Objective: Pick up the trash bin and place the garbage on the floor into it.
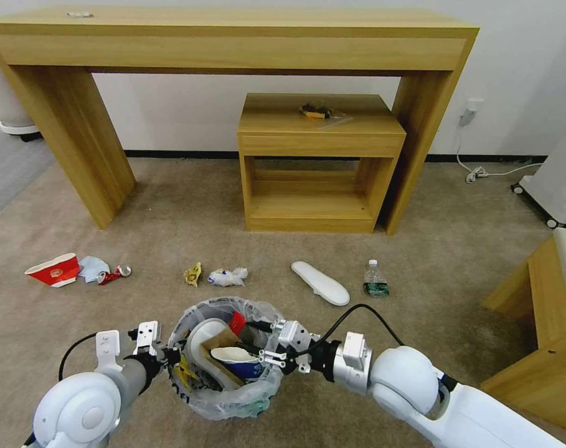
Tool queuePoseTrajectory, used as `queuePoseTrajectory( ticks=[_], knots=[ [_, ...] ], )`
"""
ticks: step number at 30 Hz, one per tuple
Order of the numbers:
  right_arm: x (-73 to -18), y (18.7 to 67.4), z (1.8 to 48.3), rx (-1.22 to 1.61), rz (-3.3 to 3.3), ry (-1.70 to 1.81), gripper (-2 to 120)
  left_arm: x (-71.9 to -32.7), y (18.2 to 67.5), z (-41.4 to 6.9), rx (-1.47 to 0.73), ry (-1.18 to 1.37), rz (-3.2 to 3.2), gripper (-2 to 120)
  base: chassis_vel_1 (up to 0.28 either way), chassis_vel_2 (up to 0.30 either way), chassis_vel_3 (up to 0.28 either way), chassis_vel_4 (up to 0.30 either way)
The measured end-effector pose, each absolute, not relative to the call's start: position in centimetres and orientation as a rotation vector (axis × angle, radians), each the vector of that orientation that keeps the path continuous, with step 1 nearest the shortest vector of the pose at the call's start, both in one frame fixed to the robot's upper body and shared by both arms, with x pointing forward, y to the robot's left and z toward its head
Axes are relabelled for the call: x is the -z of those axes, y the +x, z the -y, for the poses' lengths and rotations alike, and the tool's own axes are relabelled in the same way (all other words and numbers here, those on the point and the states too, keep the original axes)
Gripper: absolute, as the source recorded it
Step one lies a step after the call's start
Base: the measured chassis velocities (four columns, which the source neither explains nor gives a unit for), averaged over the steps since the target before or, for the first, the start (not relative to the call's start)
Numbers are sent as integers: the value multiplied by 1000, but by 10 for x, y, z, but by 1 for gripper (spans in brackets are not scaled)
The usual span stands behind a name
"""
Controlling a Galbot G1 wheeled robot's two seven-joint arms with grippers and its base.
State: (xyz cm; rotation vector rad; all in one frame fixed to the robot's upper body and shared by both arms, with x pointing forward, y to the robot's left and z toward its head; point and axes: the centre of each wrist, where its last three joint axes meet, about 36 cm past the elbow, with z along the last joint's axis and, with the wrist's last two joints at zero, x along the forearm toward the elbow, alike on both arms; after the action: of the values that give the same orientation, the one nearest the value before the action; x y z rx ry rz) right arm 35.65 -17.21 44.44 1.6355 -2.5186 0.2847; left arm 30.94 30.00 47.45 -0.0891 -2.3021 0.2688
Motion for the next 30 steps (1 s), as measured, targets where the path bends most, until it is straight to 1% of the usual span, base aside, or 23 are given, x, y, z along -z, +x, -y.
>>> queuePoseTrajectory(
  ticks=[1,2,4,6,8,10,11,12,14,16,18,20,22,24,30],
  knots=[
    [-444,357,172,-285,2519,1636,65,-475,309,-300,-269,-89,2302,0,0,0,0,0],
    [-446,357,173,-281,2530,1628,68,-475,309,-300,-270,-89,2302,0,0,0,0,0],
    [-455,362,179,-252,2606,1558,80,-475,309,-303,-270,-78,2303,0,0,0,0,0],
    [-456,362,180,-248,2618,1544,82,-475,309,-303,-271,-75,2303,0,0,0,0,0],
    [-462,367,190,-228,2709,1422,94,-473,308,-307,-273,-60,2300,0,0,0,0,0],
    [-462,368,192,-220,2728,1390,96,-473,307,-308,-272,-58,2300,0,0,0,0,0],
    [-463,371,198,-200,2784,1286,99,-472,306,-310,-268,-50,2302,0,0,0,0,0],
    [-461,373,204,-189,2821,1202,100,-470,306,-313,-261,-43,2303,0,0,0,0,0],
    [-460,373,206,-184,2830,1174,100,-470,305,-314,-259,-40,2303,0,0,0,0,0],
    [-450,374,226,-146,2886,971,100,-465,302,-319,-253,-24,2297,0,0,0,0,0],
    [-448,373,231,-140,2894,930,100,-465,302,-320,-252,-21,2296,0,0,0,0,0],
    [-439,366,253,-115,2922,772,100,-457,300,-327,-240,-1,2292,0,0,0,0,0],
    [-438,364,258,-113,2929,744,100,-456,300,-328,-238,3,2291,0,0,0,0,0],
    [-435,356,279,-100,2962,609,100,-452,299,-331,-248,14,2288,0,0,0,0,0],
    [-433,343,290,-84,3011,504,100,-449,299,-331,-265,17,2287,0,0,0,0,0]
  ],
)
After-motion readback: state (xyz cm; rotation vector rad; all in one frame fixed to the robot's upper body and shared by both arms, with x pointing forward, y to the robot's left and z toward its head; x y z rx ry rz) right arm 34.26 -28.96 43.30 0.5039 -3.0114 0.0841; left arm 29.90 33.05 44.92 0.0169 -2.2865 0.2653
